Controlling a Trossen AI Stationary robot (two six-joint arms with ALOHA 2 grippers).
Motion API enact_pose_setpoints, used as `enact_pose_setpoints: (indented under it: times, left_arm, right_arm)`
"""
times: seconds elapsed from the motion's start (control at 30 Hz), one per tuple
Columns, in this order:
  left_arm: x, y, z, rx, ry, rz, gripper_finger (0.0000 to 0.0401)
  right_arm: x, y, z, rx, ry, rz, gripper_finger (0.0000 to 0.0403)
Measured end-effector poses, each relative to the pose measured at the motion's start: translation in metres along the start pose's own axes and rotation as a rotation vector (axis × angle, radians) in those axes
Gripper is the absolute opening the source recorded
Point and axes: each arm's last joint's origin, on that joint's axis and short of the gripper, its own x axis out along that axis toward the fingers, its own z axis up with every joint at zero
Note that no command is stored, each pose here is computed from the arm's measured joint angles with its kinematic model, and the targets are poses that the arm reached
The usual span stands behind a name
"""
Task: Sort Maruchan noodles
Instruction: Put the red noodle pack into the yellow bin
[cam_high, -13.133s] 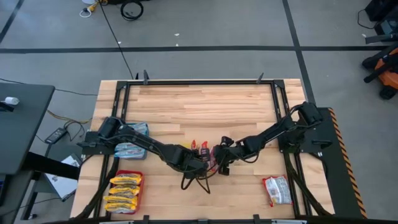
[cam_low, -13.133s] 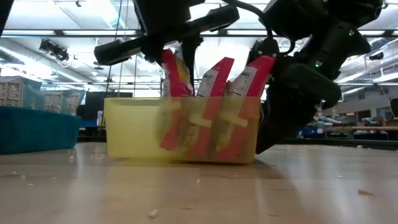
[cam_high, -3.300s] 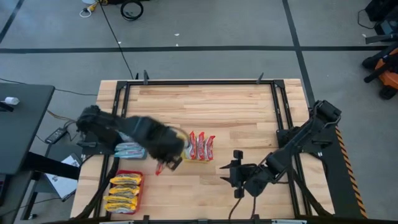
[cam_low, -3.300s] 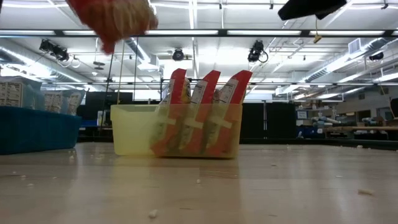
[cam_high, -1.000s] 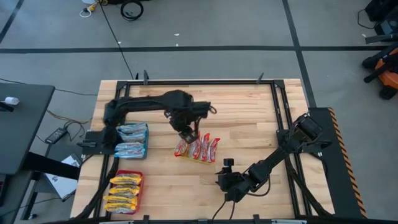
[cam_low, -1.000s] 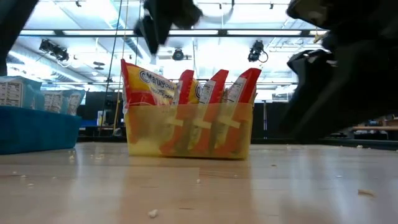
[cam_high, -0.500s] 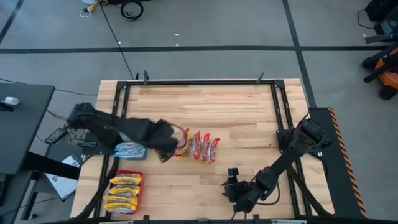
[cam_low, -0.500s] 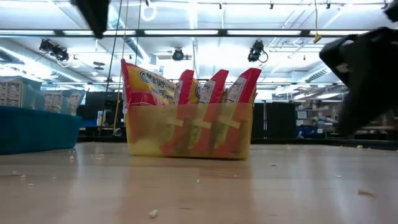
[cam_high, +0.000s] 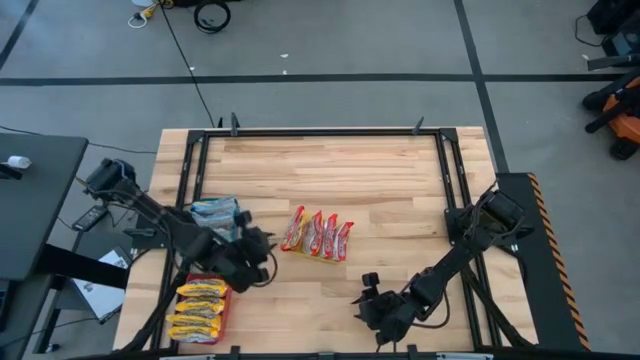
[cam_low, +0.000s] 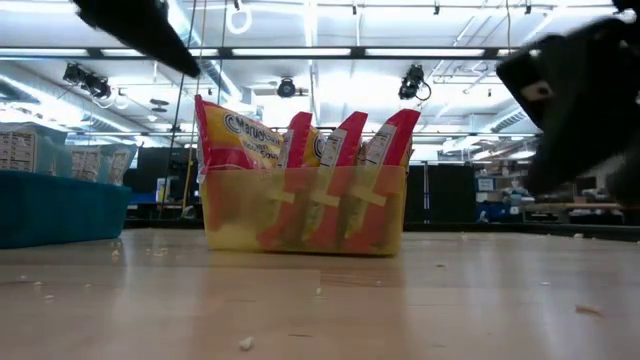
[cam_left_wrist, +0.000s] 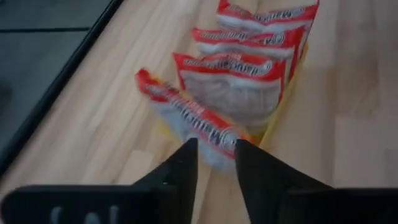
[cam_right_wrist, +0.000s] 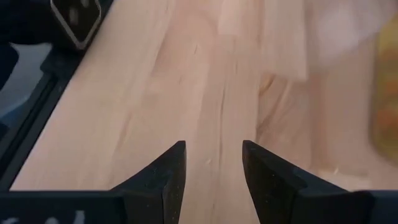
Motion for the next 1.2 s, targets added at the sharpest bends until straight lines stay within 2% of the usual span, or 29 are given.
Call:
enact_pose_setpoints:
  times: [0.2,0.23,0.33,0.4,0.63,0.73,0.97,1.2]
  left_arm:
    - [0.053,0.020,-0.013,-0.150,-0.083,0.043,0.0017]
    - [0.060,0.023,-0.013,-0.164,-0.104,0.014,0.0011]
    - [0.078,0.026,-0.012,-0.200,-0.170,-0.168,0.0009]
    - [0.088,0.027,-0.019,-0.210,-0.168,-0.206,0.0007]
    - [0.114,0.029,-0.032,-0.244,-0.125,-0.037,0.0003]
    - [0.119,0.033,-0.033,-0.247,-0.120,0.021,0.0003]
    - [0.114,0.037,-0.030,-0.246,-0.124,0.022,0.0004]
    - [0.070,0.045,0.013,-0.211,-0.292,-0.029,0.0005]
  right_arm:
    - [-0.001,0.003,0.011,-0.025,-0.111,0.013,0.0153]
    - [-0.001,0.004,0.012,-0.024,-0.118,0.015,0.0153]
    - [-0.001,0.004,0.012,-0.022,-0.115,0.025,0.0152]
    - [-0.001,0.004,0.011,-0.025,-0.110,0.025,0.0152]
    - [0.001,0.000,0.010,-0.024,-0.091,0.007,0.0152]
    - [0.001,0.000,0.011,-0.019,-0.093,0.007,0.0152]
    - [0.001,0.000,0.011,-0.019,-0.091,0.012,0.0152]
    - [0.001,0.000,0.010,-0.005,-0.087,0.016,0.0152]
